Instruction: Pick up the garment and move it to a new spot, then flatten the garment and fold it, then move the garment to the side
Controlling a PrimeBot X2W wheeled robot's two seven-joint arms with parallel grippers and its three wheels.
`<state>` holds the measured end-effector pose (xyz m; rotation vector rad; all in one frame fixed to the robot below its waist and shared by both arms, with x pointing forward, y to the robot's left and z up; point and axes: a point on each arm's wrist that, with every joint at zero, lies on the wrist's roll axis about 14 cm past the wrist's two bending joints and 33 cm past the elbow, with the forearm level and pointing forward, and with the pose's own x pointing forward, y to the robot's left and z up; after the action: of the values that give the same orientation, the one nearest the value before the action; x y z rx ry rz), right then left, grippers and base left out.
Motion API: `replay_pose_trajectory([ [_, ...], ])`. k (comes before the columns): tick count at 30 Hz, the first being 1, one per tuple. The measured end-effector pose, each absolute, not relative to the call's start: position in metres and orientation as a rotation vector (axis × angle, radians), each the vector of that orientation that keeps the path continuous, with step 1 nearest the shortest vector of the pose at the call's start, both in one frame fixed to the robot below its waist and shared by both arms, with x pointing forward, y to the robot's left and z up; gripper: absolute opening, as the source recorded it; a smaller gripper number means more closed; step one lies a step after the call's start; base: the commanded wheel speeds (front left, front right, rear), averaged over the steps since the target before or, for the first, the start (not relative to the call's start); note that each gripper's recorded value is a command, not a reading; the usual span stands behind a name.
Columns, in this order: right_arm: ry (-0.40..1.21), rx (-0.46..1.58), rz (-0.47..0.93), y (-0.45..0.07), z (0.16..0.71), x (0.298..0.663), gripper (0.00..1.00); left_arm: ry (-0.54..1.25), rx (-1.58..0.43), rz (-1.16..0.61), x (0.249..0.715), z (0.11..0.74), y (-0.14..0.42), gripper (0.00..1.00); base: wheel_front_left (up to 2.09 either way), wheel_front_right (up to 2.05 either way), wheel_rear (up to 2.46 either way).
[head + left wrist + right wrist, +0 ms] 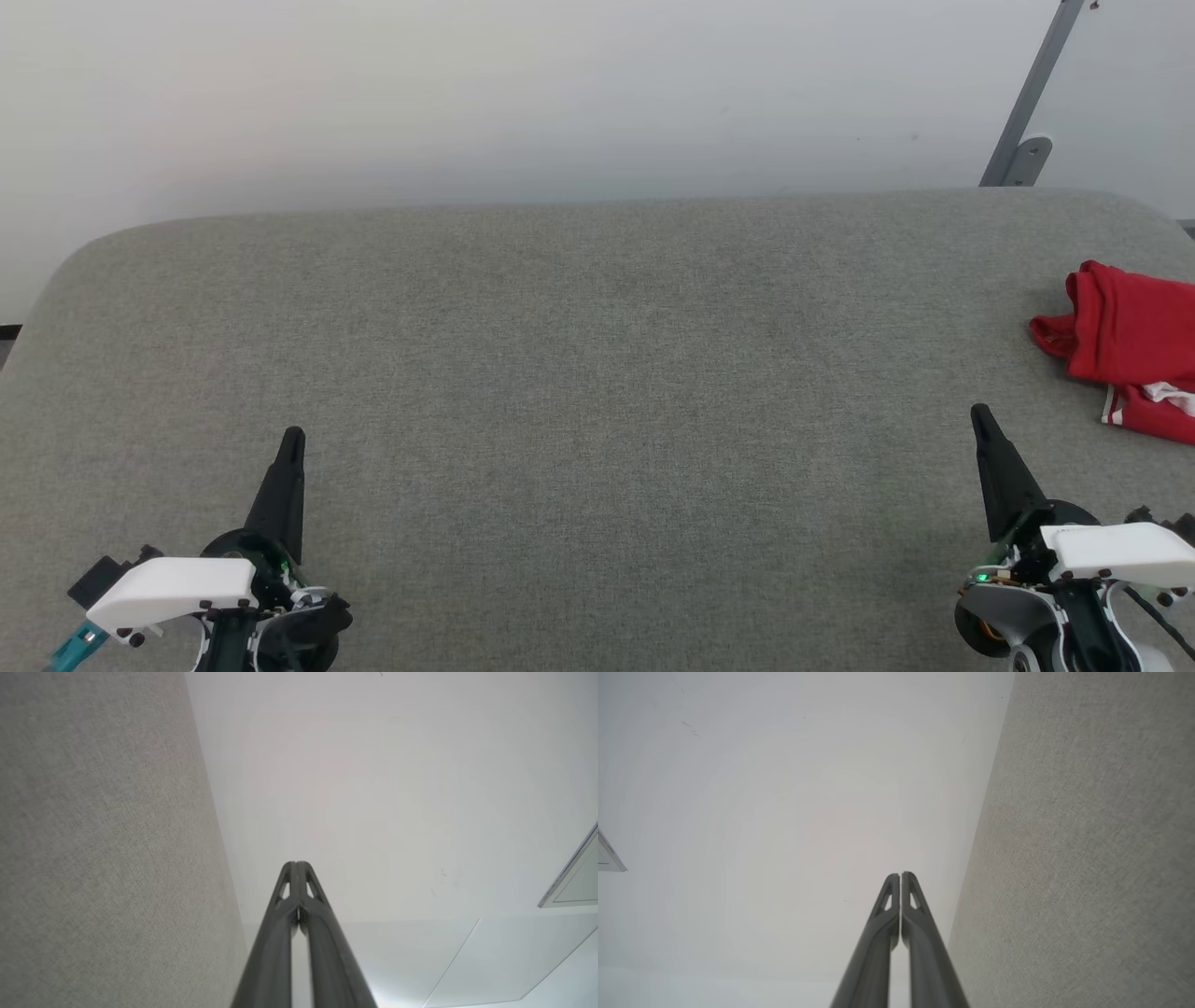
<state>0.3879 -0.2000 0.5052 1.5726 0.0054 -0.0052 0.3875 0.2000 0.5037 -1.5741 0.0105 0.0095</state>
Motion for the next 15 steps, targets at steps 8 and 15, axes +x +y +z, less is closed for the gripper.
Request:
replay_pose_trajectory([
  [8,0.005,1.573,-0.005,-0.2002,0.5052,0.3878,0.0,0.011,-1.574,0.009,0.3875,0.5037,0.1998,0.0,0.0,0.0,0.0],
  [15,0.005,1.573,-0.005,-0.2002,0.5052,0.3878,0.0,0.011,-1.574,0.009,0.3875,0.5037,0.1998,0.0,0.0,0.0,0.0],
])
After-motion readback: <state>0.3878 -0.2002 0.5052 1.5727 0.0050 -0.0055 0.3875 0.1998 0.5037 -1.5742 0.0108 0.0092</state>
